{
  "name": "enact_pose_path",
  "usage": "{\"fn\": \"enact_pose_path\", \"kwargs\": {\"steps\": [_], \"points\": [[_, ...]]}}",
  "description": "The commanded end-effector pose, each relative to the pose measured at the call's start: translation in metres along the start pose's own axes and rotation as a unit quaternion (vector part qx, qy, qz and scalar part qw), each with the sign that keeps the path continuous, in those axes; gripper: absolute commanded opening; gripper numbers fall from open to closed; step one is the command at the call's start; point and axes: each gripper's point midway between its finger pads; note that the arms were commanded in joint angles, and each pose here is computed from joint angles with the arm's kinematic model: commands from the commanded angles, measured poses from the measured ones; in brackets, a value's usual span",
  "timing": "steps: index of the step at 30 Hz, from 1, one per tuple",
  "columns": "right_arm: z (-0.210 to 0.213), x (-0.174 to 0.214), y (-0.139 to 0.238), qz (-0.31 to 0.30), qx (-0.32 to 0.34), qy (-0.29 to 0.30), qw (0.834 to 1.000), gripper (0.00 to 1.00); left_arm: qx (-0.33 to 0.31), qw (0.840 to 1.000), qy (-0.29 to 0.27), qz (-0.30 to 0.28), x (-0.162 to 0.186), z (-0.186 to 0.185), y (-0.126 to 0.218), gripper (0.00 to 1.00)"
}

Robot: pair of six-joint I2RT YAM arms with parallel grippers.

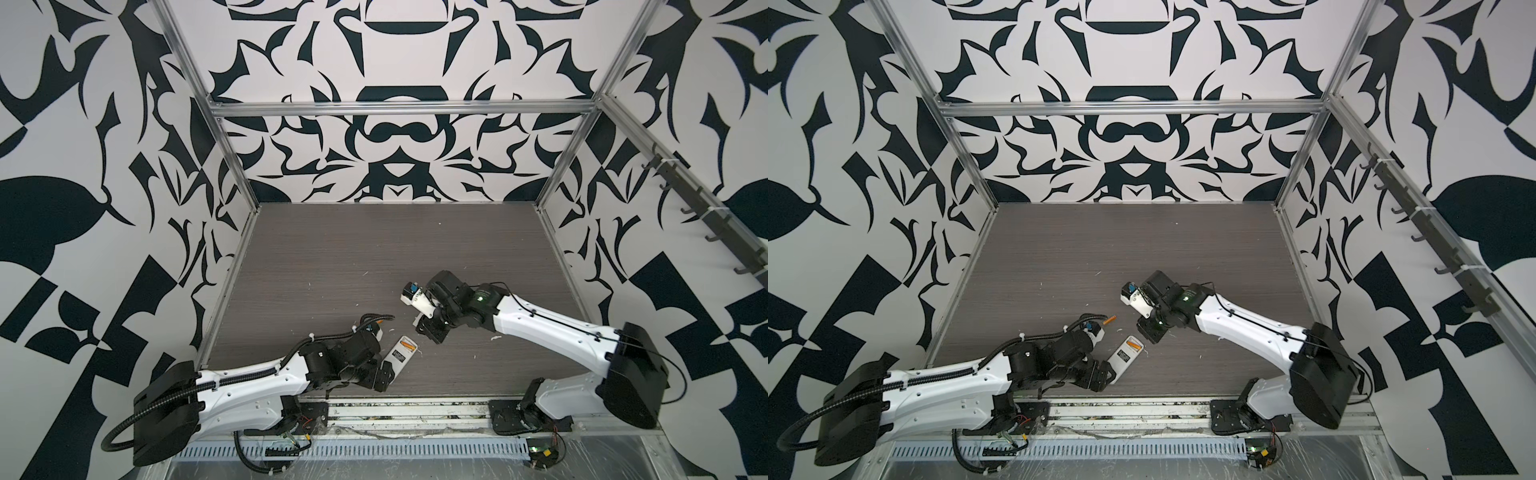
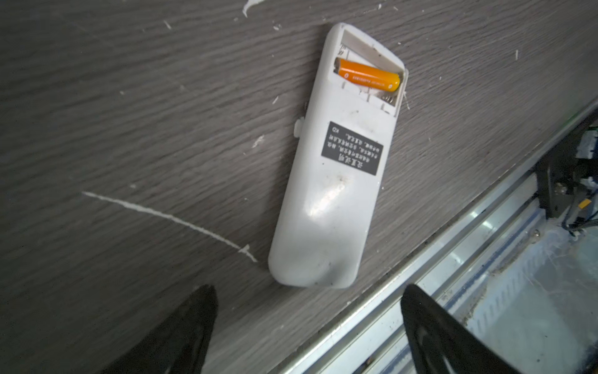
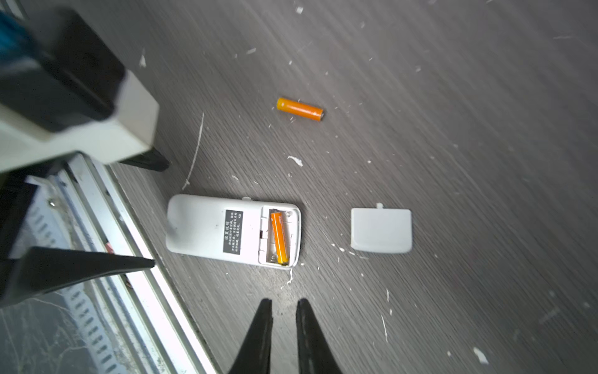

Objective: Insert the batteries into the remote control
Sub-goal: 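Move the right gripper down onto the orange battery in the compartment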

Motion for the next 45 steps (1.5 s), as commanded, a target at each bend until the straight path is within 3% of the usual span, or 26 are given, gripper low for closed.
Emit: {"fn": "enact_pose_path", "kwargs": {"steps": [1,11,28,45], "points": [[0.014,-0.014,-0.006,0.001,-0.016,0.069,0.997,0.18,0.021,0.999,0.035,-0.016,-0.004,-0.002,0.0,0.93],[0.023,-0.001,-0.038,0.061,-0.005,0.121,0.991,0.12,0.052,0.996,0.065,-0.042,0.003,0.001,0.002,0.87],[0.006,0.014,-0.065,0.115,0.036,0.133,0.984,0.08,0.058,0.995,0.071,-0.044,0.004,0.002,0.003,0.86],[0.002,0.028,-0.078,0.136,0.049,0.135,0.98,0.19,0.065,0.992,0.088,-0.055,0.003,0.008,0.006,0.86]]}}
Point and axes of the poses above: each gripper's point midway between its finger pads, its own y axis back along the fingers, its own z axis along the line the jaws close on, x = y × z, and after that the axes turned 14 degrees about -y, right-handed
